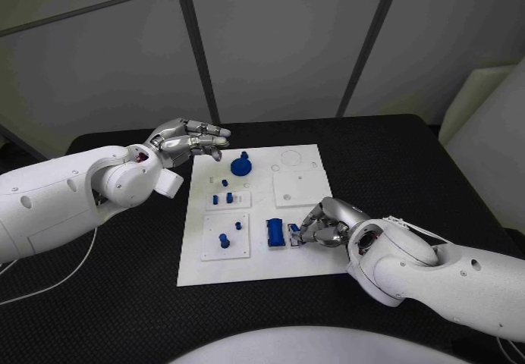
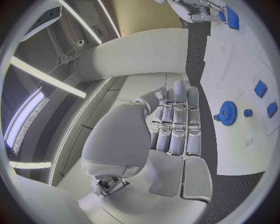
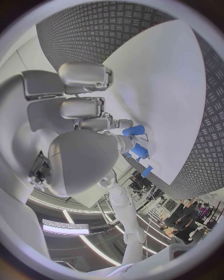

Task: Assemble the parts on the task board

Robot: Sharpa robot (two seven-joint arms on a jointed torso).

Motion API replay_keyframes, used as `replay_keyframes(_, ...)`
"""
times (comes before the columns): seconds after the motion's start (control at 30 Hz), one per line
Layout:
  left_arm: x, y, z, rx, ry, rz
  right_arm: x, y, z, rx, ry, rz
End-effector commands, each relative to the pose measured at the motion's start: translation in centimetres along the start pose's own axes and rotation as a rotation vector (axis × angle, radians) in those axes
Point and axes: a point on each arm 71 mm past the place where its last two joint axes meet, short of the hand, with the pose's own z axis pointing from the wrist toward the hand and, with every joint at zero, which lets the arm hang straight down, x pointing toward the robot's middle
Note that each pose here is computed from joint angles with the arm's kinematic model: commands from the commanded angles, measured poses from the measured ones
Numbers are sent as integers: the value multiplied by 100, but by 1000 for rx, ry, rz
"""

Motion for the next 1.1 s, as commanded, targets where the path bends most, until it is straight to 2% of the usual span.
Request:
replay_keyframes(0.03, 13, -14, 0, 5, 11, -7, 28, 4, 21, 20, 28, 9)
replay_keyframes(0.73, 11, -13, -3, 1, 14, -8, 56, 64, 45, 4, 26, -17)
replay_keyframes(1.1, 10, -12, -4, 0, 14, -8, 27, 17, 56, 7, 9, -52)
